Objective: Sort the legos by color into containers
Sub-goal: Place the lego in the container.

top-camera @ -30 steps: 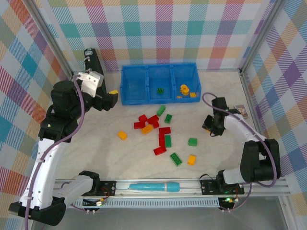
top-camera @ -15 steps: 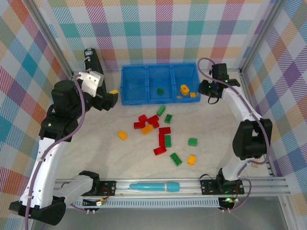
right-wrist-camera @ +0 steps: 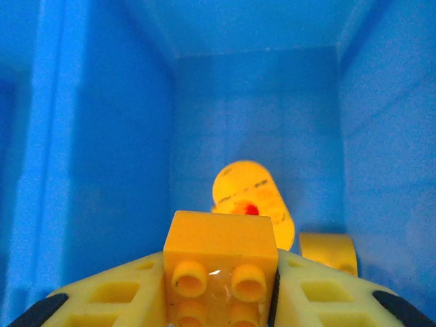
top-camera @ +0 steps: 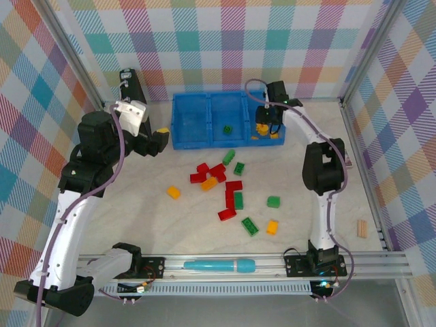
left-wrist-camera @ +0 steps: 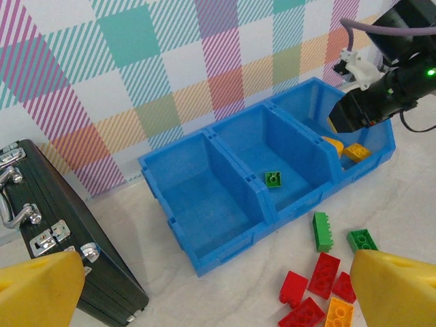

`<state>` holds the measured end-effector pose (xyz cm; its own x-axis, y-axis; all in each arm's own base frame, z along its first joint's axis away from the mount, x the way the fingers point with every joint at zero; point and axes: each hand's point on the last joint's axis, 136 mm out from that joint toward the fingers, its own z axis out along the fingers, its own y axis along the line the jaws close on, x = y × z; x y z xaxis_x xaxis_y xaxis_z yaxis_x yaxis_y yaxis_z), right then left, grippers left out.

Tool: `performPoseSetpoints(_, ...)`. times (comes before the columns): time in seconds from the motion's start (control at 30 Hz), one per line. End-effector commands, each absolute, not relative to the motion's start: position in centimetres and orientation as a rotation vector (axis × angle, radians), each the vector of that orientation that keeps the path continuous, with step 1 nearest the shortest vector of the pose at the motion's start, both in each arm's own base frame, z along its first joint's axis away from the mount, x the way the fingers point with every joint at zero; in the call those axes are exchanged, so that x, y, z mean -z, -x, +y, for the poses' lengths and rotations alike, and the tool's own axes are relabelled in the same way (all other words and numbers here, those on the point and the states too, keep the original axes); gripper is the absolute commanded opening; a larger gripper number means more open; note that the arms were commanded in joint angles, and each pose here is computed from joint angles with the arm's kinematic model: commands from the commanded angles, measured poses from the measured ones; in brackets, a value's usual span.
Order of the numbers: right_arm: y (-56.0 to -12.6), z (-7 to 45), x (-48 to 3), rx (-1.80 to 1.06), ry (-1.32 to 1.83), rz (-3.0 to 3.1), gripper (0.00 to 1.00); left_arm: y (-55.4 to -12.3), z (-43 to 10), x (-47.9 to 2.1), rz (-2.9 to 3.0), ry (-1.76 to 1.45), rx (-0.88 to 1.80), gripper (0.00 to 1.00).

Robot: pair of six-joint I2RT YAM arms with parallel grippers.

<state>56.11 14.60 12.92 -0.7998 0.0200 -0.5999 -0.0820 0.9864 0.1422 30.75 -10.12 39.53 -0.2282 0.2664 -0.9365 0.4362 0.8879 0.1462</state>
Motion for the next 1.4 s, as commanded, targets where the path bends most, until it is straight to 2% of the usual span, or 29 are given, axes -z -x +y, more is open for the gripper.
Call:
performPoseSetpoints(0.0,-57.4,14.0,-12.8,-0.16,0.057,2.484,0.38,-30.1,-10.1,-40.8,1.786,-0.541,0.152,1.0)
performPoseSetpoints(0.3,-57.8,14.6,-10.9,-0.162,0.067,2.516,0.44,-29.9,-10.1,-40.8,1.78,-0.542,0.152,1.0)
performPoseSetpoints(0.63,-55.1,15.4,-15.2,-0.203,0.121,2.494,0.48,-30.1,-10.4,-40.5,1.787,-0.549,0.168,1.0)
performPoseSetpoints(0.73,-52.0,14.8,-16.9,-0.199,0.124,2.513,0.48,-30.1,-10.5,-40.5,1.788,-0.552,0.171,1.0)
performPoseSetpoints(0.9,-44.0,13.0,-19.0,-0.217,0.052,2.568,0.5,-30.2,-10.6,-40.4,1.785,-0.554,0.178,1.0)
performPoseSetpoints(1.2,-24.5,11.4,-13.2,-0.281,-0.304,2.846,0.52,-29.9,-10.6,-40.6,1.771,-0.553,0.18,1.0)
performPoseSetpoints(1.37,-17.5,11.4,-11.0,-0.289,-0.468,2.935,0.52,-29.4,-10.8,-40.8,1.749,-0.557,0.194,1.0)
